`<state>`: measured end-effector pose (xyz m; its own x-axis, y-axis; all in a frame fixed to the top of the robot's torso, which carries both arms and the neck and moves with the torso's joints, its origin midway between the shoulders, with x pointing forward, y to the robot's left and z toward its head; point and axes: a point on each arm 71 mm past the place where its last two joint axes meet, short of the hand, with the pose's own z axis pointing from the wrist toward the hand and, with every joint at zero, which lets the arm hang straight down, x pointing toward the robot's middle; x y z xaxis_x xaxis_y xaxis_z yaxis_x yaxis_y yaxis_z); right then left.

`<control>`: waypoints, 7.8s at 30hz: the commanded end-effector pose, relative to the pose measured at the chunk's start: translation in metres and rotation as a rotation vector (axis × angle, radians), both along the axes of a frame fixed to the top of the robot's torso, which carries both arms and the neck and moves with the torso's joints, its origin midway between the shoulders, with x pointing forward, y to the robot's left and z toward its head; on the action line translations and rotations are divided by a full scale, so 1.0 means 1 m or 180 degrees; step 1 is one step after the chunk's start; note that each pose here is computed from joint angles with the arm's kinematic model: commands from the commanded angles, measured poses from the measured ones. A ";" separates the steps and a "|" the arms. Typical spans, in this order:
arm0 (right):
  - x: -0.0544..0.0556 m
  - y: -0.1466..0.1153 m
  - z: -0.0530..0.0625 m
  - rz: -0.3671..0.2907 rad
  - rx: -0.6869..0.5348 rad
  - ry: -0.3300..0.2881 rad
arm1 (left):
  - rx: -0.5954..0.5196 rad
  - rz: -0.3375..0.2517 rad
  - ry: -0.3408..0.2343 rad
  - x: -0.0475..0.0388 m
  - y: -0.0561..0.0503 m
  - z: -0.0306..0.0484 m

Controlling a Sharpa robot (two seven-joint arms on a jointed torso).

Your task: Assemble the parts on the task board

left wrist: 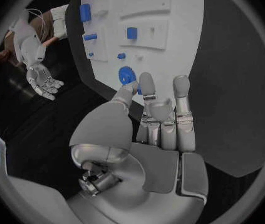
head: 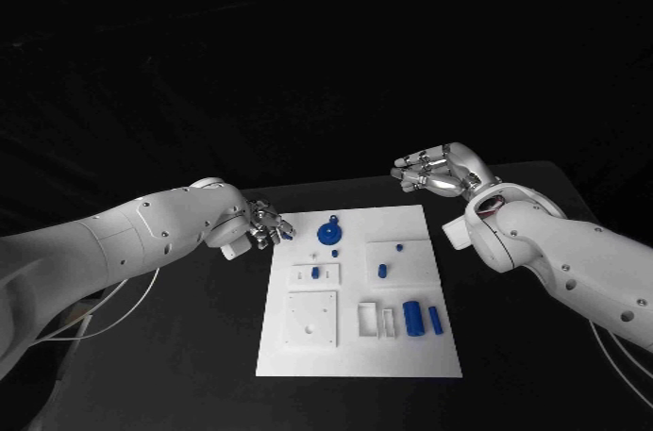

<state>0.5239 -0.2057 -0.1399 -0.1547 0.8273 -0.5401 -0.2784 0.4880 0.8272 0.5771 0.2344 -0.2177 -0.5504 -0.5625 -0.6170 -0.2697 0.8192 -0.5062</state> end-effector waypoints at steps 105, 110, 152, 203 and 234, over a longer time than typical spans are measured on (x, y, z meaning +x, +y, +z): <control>0.000 0.000 -0.004 0.0015 0.0000 0.0024 | 0.0556 -0.0711 -0.0071 -0.0529 -0.051 -0.0532; 0.000 0.000 -0.004 0.0015 0.0001 0.0024 | 0.0585 -0.0720 -0.0082 -0.0524 -0.050 -0.0531; 0.000 -0.001 -0.006 0.0014 -0.0004 0.0039 | 0.0621 -0.0761 -0.0235 -0.0510 -0.052 -0.0513; 0.000 -0.002 -0.009 0.0010 -0.0009 0.0063 | 0.0482 -0.0644 -0.0493 -0.0571 -0.044 -0.0488; -0.001 -0.002 -0.011 0.0025 -0.0013 0.0079 | 0.0514 -0.0806 -0.0370 -0.0586 -0.045 -0.0570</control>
